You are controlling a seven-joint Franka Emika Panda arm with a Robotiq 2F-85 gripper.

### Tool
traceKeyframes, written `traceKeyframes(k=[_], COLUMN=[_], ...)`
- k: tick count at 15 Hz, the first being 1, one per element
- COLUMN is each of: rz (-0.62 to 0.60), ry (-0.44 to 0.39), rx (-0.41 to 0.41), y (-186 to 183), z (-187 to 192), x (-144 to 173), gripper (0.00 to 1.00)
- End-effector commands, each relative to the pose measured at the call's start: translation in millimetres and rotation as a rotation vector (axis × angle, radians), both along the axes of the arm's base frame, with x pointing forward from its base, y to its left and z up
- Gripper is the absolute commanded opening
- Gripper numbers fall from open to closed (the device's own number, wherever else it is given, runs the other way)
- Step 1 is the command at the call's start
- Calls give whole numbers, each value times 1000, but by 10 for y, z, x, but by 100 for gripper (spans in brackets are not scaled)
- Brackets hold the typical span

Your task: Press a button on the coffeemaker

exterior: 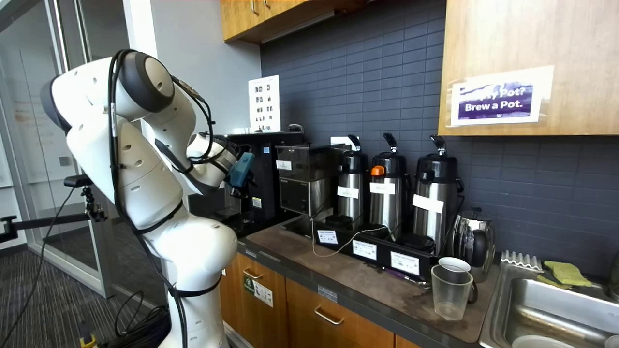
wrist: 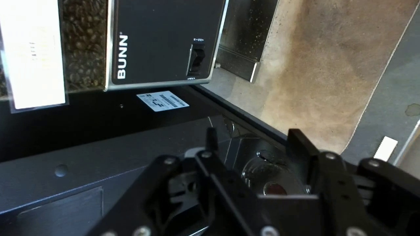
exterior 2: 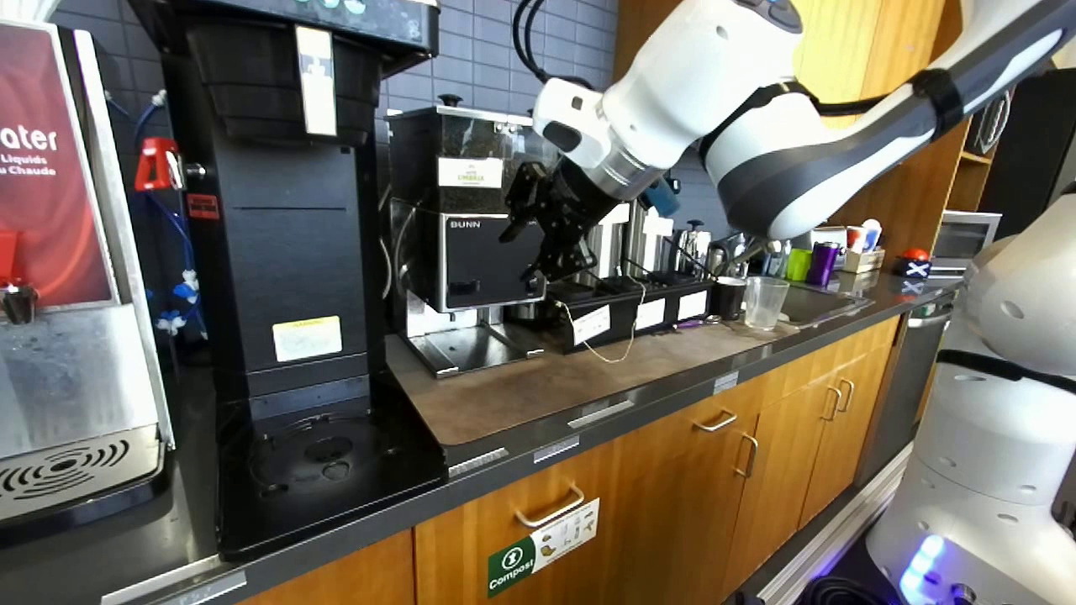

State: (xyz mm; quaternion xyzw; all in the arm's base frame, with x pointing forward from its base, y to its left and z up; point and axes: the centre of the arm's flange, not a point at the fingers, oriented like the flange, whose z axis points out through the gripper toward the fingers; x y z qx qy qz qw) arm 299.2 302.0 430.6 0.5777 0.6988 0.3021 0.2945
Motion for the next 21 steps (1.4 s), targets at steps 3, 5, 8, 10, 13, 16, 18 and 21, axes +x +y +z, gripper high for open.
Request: traceKeyframes(k=[3, 5, 8, 10, 13, 16, 18, 21], rz=[30, 34, 29, 24, 18, 4, -5, -14], ry=[-11, -9, -12, -19, -25, -21, -15, -5], rx=[13, 13, 25, 33, 48, 63, 74, 87], y=[41, 9, -25, -46, -67, -100, -115, -117], z=[-119, -144, -184, -228, -276, -344, -396, -475], x=[372, 468, 586, 662, 777, 882, 934, 993], gripper=[12, 0, 0, 0, 0, 0, 0, 0])
